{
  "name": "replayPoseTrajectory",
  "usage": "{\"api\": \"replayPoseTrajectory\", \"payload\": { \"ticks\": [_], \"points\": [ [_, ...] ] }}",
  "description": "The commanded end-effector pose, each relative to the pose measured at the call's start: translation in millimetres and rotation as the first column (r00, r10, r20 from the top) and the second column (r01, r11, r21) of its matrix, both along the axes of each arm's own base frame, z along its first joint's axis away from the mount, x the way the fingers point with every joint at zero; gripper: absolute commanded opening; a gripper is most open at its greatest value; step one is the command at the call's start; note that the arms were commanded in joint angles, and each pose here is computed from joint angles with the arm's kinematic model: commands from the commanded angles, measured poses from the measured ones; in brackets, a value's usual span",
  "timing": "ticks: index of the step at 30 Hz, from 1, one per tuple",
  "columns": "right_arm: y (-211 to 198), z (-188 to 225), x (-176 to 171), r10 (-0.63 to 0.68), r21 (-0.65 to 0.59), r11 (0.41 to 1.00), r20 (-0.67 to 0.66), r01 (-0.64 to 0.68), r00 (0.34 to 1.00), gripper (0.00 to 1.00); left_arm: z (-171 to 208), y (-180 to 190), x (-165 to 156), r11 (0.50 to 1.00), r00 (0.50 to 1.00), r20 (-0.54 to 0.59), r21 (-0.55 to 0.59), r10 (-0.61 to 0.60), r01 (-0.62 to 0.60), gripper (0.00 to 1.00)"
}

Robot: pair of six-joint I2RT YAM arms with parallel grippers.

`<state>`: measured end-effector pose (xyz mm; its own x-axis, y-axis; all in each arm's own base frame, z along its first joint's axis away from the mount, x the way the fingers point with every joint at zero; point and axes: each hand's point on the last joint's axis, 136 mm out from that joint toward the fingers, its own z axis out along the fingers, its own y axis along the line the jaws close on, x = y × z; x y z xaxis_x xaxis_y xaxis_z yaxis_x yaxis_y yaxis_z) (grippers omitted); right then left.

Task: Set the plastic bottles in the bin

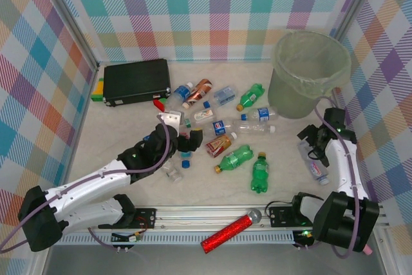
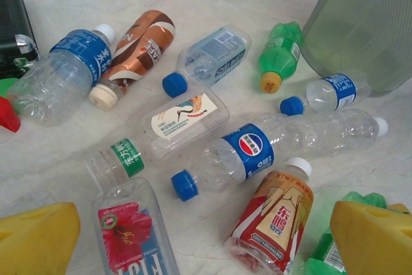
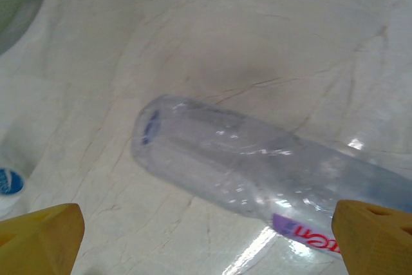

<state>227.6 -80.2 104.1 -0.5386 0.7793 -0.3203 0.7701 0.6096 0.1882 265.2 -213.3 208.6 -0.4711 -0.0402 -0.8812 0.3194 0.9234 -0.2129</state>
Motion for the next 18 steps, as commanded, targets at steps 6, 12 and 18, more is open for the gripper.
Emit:
{"api": "replayPoseTrajectory", "payload": {
  "ticks": [6,12,18],
  "points": [
    [-7,-6,2,-0.072,0.14,0.988,0.08,0.061,0.994,0.99,6,3,-4,1.0,0.999,0.046,-0.011,-0.014,0.014,1.0],
    [-2,-15,13,-0.077,0.216,0.976,0.153,0.042,0.985,0.99,5,-1,-8,0.999,0.999,0.027,-0.034,-0.034,0.035,1.0],
    [-2,-26,15,-0.099,0.277,0.959,0.134,0.058,0.986,0.99,6,4,-8,0.999,0.999,0.035,-0.032,-0.018,0.019,1.0]
  ]
}}
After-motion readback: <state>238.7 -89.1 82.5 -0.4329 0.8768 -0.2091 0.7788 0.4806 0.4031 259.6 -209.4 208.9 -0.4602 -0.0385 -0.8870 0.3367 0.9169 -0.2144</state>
